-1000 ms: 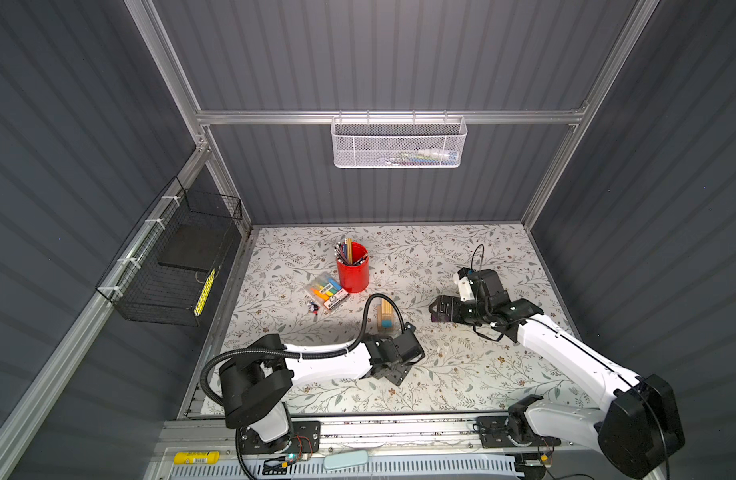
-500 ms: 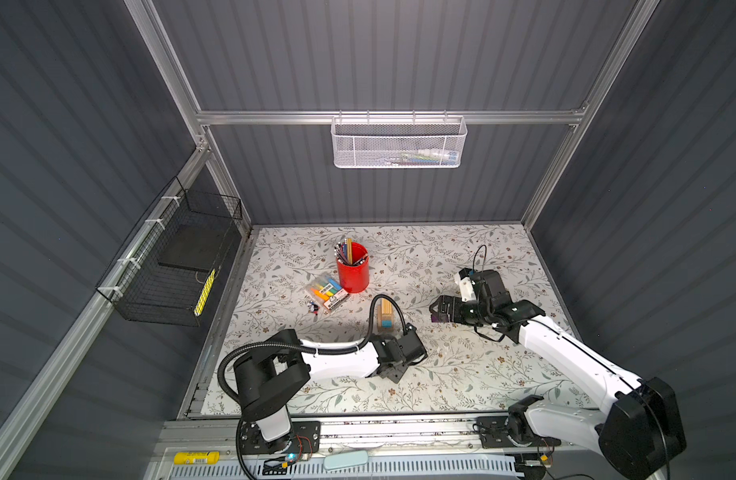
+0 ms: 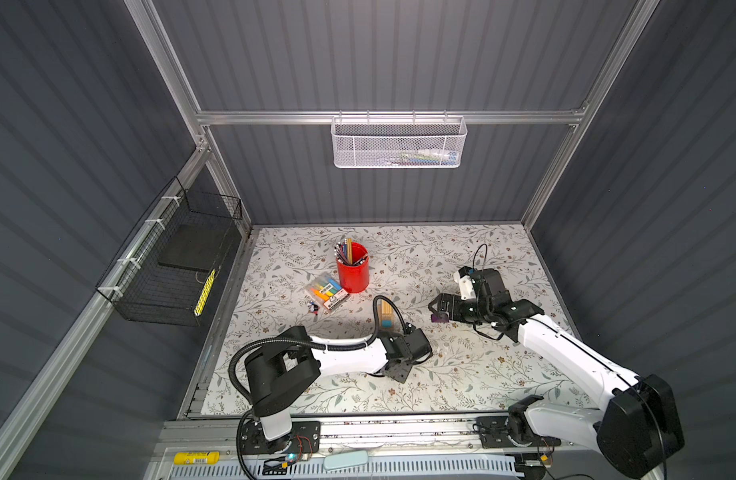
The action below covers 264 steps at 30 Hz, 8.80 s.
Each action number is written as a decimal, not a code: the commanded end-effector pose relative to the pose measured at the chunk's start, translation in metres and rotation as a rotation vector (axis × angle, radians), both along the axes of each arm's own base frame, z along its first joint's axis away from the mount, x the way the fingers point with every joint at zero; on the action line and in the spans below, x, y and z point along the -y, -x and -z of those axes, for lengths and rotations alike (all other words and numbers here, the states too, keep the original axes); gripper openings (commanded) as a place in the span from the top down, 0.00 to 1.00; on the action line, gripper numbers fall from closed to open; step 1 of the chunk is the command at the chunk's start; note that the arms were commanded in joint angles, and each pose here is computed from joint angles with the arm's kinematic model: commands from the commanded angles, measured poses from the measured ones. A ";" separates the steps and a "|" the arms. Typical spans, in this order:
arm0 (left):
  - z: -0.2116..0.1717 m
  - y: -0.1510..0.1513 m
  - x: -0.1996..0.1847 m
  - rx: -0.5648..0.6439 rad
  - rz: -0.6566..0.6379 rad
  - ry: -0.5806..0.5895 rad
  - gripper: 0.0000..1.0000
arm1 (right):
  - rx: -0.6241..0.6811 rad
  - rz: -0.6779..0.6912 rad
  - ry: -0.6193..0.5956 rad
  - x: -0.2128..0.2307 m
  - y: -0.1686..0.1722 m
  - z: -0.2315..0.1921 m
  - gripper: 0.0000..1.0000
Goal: Build the wood block tower
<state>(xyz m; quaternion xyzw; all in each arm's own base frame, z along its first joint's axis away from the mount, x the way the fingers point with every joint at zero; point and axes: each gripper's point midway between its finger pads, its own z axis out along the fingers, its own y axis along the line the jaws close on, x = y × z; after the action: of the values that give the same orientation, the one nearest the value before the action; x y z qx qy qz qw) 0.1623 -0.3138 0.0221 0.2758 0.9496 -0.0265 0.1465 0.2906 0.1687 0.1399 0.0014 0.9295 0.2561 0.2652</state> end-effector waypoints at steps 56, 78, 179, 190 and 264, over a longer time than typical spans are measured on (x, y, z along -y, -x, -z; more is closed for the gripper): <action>-0.153 -0.146 -0.026 0.143 -0.581 0.122 0.90 | -0.236 0.101 -0.081 0.014 0.013 -0.002 0.01; -0.103 -0.161 -0.020 0.086 -0.554 -0.019 0.85 | -0.255 0.135 -0.105 0.026 0.012 0.004 0.01; -0.173 -0.164 -0.035 0.245 -0.485 0.223 0.25 | -0.177 0.059 0.003 0.022 -0.067 0.020 0.01; -0.179 -0.149 -0.055 0.336 -0.459 0.329 0.10 | -0.237 0.011 -0.026 0.000 -0.096 0.059 0.01; -0.183 -0.138 -0.095 0.440 -0.523 0.316 0.00 | -0.331 0.208 0.483 -0.001 -0.031 0.124 0.52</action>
<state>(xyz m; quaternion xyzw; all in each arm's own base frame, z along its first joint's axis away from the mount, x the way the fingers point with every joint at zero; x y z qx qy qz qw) 0.2995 -0.2268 0.2023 -0.0003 0.9211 -0.0824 0.3804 0.3163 0.1721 0.0173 0.0788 0.9889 0.0033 0.1261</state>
